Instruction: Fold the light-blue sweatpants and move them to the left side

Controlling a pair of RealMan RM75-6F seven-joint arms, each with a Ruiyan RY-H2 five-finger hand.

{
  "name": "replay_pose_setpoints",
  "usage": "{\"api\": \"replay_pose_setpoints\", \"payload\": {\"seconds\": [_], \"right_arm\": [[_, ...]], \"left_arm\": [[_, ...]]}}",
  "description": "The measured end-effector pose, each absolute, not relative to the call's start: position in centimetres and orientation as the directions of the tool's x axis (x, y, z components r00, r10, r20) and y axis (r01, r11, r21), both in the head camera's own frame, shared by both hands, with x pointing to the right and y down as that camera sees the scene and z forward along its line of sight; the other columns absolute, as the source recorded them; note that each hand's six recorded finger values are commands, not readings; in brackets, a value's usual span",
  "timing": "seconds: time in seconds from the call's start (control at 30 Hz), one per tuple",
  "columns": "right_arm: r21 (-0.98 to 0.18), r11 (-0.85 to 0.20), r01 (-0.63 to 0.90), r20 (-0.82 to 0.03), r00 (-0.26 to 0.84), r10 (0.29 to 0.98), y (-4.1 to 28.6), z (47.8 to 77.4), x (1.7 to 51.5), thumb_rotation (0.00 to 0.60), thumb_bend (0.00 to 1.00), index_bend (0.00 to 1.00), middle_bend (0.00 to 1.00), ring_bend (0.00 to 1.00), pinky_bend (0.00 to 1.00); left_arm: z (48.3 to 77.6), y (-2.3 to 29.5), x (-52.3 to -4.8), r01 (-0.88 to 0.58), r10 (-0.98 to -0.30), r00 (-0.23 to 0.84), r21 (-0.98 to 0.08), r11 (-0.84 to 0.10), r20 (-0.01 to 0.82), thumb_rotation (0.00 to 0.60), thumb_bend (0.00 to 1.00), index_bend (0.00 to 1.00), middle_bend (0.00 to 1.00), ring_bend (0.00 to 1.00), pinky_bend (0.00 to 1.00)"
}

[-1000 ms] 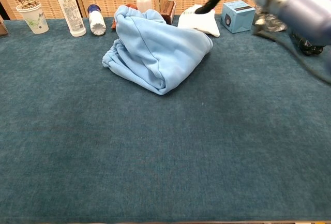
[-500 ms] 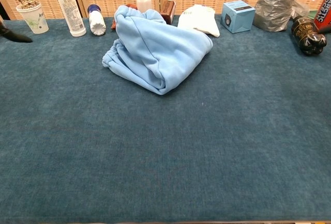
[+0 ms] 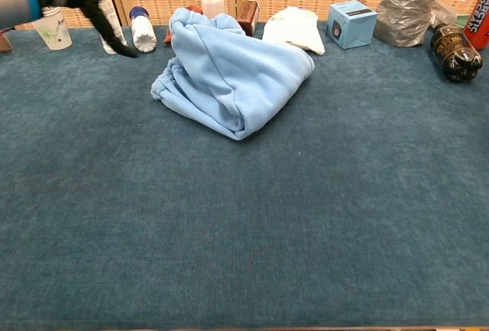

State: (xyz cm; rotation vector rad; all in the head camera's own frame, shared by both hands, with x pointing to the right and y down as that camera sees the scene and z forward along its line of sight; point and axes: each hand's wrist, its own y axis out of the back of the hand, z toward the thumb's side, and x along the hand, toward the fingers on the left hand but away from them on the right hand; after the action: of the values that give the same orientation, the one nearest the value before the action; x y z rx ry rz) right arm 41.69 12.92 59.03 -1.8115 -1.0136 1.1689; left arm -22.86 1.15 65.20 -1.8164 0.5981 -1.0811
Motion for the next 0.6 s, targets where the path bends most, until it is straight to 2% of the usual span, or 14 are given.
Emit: {"api": "replay_pose_setpoints", "payload": {"seconds": [0.23,0.37,0.6], "right_arm": [[-0.87,-0.399,0.289,-0.339,0.237,0.91,14.8,58.7,42.6,0.6,0.0,0.0,0.0,0.0,0.0],[-0.873,-0.397,0.285,-0.342,0.223,0.913,14.7,58.5,43.0,0.6,0.0,0.0,0.0,0.0,0.0],[-0.869,-0.397,0.297,-0.343,0.218,0.914,14.6,58.3,43.1,0.6,0.0,0.0,0.0,0.0,0.0]], "left_arm": [[66.8,0.0,-17.9,0.109,-0.739,0.529,-0.897,-0.429,0.418,0.6,0.0,0.0,0.0,0.0,0.0],[68.5,0.2,-15.9,0.157,-0.711,0.532,-0.878,-0.452,0.461,0.6,0.0,0.0,0.0,0.0,0.0],[70.7,1.3,-15.8,0.216,-0.673,0.512,-0.838,-0.501,0.534,0.6,0.0,0.0,0.0,0.0,0.0]]}}
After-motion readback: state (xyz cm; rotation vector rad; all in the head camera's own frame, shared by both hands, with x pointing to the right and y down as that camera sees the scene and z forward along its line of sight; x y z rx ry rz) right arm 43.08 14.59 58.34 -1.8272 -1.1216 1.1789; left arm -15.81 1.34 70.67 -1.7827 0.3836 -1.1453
